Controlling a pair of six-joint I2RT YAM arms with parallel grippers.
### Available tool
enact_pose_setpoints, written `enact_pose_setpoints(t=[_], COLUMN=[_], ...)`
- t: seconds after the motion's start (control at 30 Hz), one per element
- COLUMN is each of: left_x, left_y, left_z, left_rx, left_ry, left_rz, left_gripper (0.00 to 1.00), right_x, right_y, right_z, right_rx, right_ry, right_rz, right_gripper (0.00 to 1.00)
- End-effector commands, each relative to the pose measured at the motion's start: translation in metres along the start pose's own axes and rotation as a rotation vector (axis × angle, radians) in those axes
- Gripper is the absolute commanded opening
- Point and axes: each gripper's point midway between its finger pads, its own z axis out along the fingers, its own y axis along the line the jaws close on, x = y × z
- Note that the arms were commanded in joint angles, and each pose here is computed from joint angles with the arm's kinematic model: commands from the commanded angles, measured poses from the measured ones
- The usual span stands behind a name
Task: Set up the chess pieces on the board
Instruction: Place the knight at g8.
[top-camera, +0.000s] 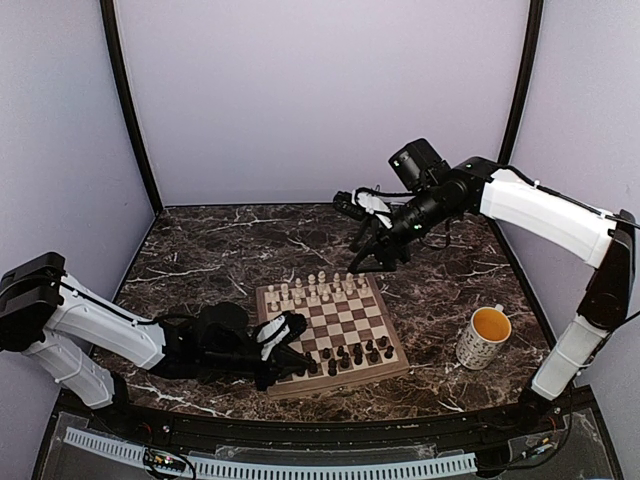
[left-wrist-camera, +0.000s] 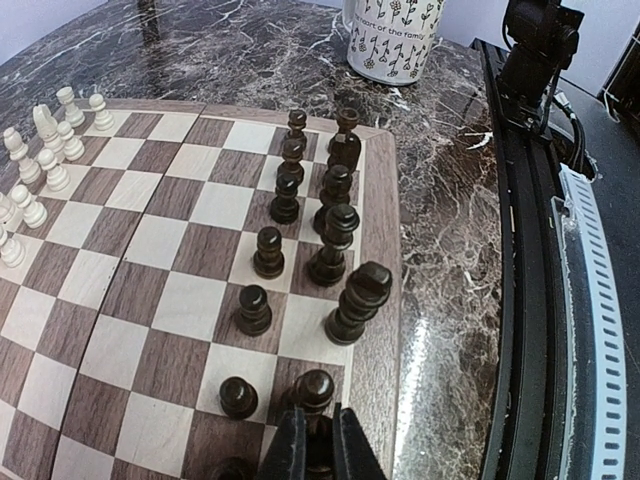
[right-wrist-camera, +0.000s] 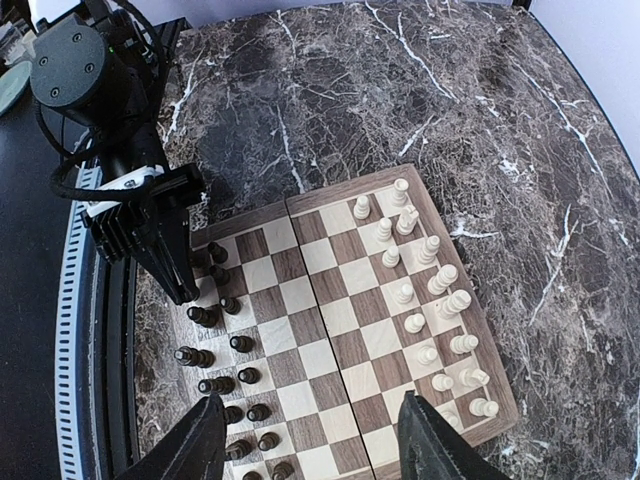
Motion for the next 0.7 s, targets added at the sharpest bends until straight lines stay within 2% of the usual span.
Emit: enact_pose_setpoints(t=[0.0, 0.67], left_x=[-0.0039, -0.0029], left_y=[-0.0017, 0.0006], left_z=[0.0004, 0.0023], left_rx=[-0.001, -0.013], left_ry=[-0.003, 0.011], left_rz=[0.004, 0.000], left_gripper=[0.06, 0.19], right_x=[-0.0096, -0.0104], right_y=[-0.0023, -0.0012], right_z=[-0.0037, -0.0058], right_rx=[0.002, 0.003], right_ry=[-0.026, -0.028], right_rz=[-0.016, -0.018], right_gripper=[0.60, 0.60])
